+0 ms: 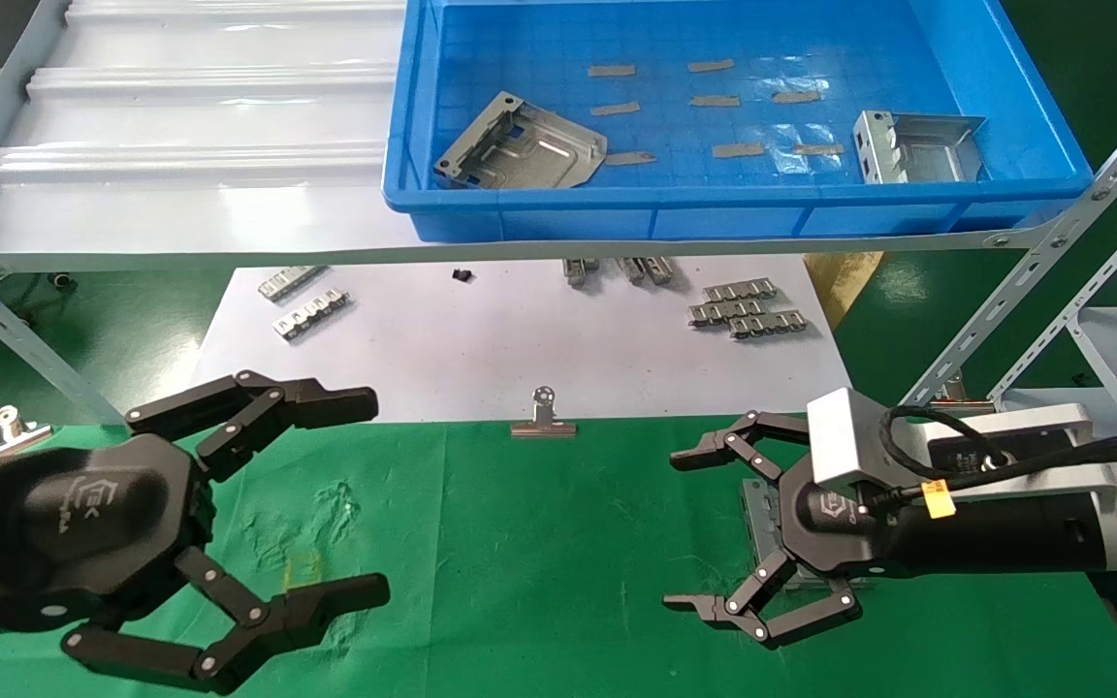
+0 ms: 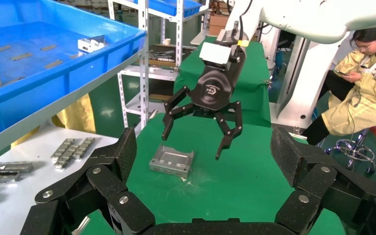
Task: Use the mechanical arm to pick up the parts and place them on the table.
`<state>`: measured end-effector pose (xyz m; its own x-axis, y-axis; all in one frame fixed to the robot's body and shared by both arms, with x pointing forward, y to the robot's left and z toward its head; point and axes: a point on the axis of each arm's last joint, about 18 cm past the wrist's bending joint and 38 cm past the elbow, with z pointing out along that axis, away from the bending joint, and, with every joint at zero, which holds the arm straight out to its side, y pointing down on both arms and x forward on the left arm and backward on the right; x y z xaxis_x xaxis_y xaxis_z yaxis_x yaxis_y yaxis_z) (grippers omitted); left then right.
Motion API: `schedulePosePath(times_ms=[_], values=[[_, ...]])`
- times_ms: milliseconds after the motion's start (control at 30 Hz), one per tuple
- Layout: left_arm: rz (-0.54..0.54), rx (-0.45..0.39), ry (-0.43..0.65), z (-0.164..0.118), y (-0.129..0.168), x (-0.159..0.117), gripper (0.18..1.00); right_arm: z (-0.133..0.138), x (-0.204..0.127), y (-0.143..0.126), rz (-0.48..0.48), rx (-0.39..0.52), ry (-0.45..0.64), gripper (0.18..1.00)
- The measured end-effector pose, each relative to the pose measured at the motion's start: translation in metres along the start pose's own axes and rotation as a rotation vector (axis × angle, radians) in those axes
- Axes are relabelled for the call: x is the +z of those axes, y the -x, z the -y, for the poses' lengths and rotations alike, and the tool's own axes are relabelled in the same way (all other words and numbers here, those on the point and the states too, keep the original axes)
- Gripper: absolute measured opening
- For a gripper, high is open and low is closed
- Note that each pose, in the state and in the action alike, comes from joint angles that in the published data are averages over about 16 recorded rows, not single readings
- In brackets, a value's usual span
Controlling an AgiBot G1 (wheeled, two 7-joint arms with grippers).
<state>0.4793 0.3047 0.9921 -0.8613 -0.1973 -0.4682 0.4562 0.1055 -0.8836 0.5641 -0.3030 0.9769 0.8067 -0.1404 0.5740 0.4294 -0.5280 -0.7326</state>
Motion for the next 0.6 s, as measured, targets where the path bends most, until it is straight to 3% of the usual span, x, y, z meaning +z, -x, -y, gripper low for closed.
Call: schedulePosePath(times_ms=[600], values=[[0.000,0.000,0.000,0.000,0.000,0.000,1.001,0.025,-0.017,0.033,-0.008,0.069,-0.245,1.000]])
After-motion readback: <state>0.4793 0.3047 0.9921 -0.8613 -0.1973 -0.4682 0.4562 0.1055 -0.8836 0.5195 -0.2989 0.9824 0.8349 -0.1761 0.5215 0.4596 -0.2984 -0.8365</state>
